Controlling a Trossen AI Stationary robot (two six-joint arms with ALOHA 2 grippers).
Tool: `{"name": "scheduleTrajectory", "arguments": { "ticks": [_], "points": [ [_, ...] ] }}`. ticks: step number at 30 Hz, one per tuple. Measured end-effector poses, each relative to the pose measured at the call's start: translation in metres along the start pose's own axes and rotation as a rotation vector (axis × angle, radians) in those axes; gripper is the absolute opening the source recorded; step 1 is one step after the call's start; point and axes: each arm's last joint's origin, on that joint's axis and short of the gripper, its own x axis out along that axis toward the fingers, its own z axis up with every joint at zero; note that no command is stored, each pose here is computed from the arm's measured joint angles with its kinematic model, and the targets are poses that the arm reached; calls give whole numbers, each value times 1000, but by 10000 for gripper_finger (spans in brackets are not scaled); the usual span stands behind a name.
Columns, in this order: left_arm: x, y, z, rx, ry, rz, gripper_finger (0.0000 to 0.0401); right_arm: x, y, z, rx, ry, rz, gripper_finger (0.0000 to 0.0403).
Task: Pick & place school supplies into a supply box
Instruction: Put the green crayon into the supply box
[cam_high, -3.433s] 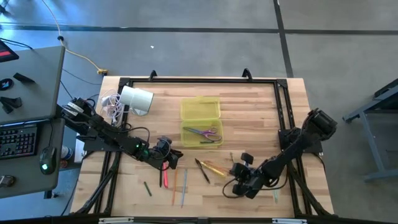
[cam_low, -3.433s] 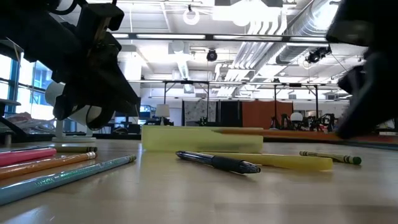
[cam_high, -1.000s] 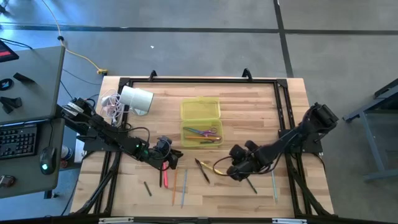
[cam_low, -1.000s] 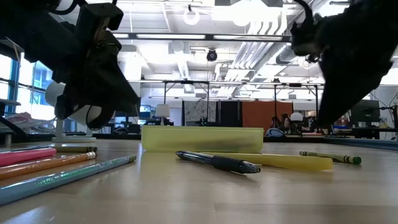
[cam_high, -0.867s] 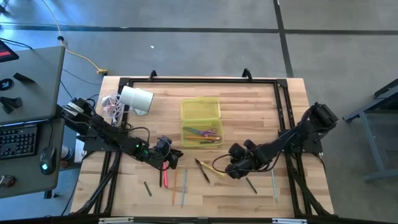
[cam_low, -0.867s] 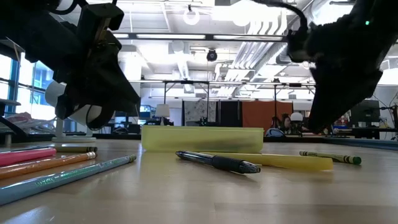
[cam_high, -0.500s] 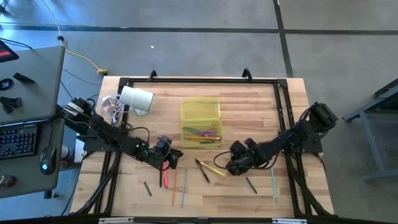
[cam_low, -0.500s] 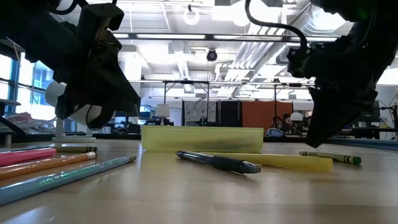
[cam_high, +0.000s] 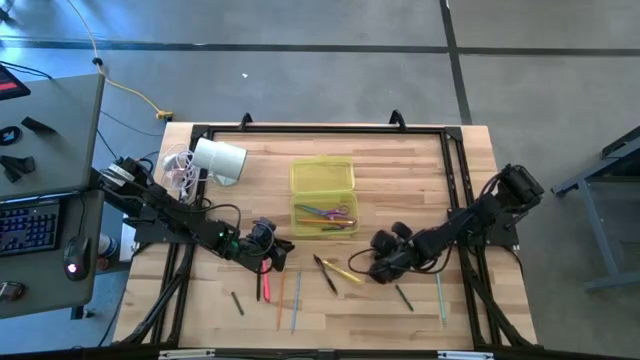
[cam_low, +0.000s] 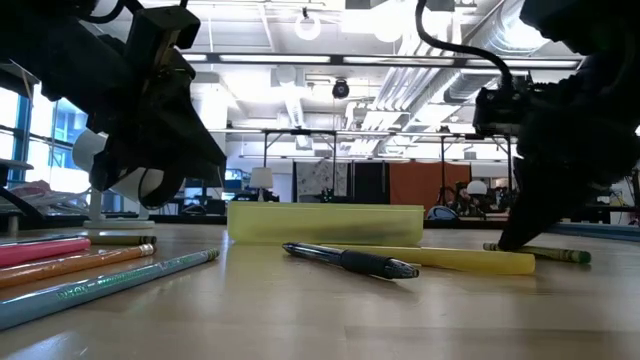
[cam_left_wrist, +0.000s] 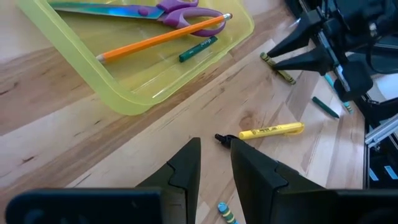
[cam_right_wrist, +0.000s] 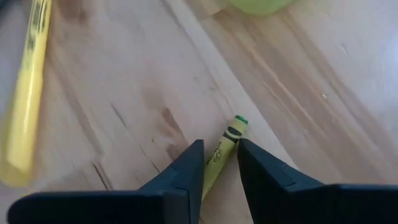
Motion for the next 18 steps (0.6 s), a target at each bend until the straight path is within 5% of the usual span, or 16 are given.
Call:
{"name": "scheduleTrajectory", "arguments": {
  "ticks": [11, 18],
  "points": [
    [0, 0, 0, 0, -2, 1, 124, 2, -8, 2, -117, 6, -75, 30],
    [0, 0, 0, 0, -2, 1, 124, 4, -3, 9, -142, -14, 6, 12]
  ]
}}
